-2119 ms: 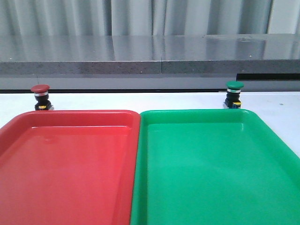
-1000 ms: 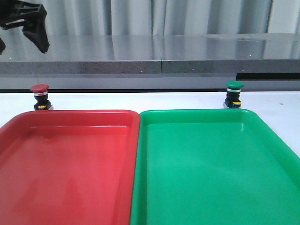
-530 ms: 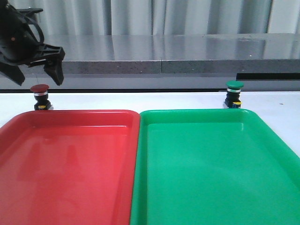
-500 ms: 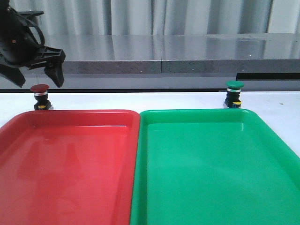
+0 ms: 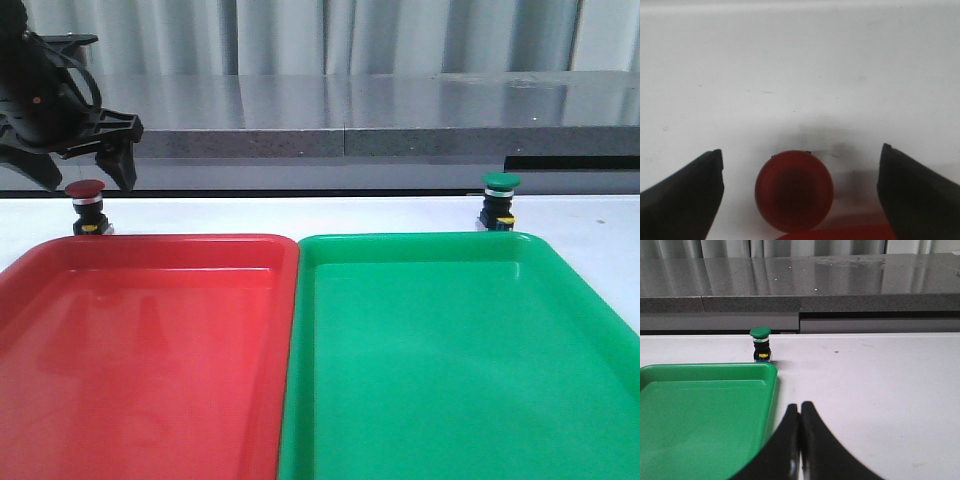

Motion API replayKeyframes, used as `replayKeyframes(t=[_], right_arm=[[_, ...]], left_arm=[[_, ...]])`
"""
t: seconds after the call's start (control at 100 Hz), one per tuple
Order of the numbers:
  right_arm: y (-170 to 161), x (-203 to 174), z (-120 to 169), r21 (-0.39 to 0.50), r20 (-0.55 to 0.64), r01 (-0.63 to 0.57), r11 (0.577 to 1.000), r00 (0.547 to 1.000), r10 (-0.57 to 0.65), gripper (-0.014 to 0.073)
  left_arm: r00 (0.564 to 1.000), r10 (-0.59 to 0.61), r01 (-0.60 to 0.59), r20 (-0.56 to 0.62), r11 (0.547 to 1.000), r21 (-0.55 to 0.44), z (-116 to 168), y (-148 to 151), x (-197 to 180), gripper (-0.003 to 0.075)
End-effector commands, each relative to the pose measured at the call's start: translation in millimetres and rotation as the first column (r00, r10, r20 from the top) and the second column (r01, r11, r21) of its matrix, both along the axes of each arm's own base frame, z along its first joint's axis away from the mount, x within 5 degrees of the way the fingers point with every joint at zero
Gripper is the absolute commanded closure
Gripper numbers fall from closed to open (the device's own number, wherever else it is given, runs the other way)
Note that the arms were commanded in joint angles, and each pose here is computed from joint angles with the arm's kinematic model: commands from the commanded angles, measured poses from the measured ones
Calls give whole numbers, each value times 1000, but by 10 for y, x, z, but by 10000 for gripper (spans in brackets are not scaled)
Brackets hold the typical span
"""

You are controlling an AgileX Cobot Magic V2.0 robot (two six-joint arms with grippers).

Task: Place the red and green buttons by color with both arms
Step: 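Lower the left gripper over the red button and close on it, then lift the red button with the left gripper and carry it over the red tray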

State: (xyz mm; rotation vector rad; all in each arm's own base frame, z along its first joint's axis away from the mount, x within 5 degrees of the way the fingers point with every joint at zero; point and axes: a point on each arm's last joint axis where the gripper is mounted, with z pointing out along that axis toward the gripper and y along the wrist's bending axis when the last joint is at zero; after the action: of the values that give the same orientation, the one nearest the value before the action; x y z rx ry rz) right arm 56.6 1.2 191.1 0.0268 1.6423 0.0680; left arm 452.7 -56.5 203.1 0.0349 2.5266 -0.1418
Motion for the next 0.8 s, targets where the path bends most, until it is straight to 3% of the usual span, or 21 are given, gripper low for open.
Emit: replayKeyframes(t=[0.0,0.59,0.79], right_arm=[[1,-20,140,-9,116,1,1000,993,0,655],[1,-20,140,-9,116,1,1000,993,0,655],[1,-20,140,-9,116,1,1000,993,0,655]], left_arm=[[990,13,-10,138,1000,-20,386,8,25,185],[993,10,-8,114,1000,-17,371,9,9,210],[995,8,-7,102,1000,-15,363,9,0,316]])
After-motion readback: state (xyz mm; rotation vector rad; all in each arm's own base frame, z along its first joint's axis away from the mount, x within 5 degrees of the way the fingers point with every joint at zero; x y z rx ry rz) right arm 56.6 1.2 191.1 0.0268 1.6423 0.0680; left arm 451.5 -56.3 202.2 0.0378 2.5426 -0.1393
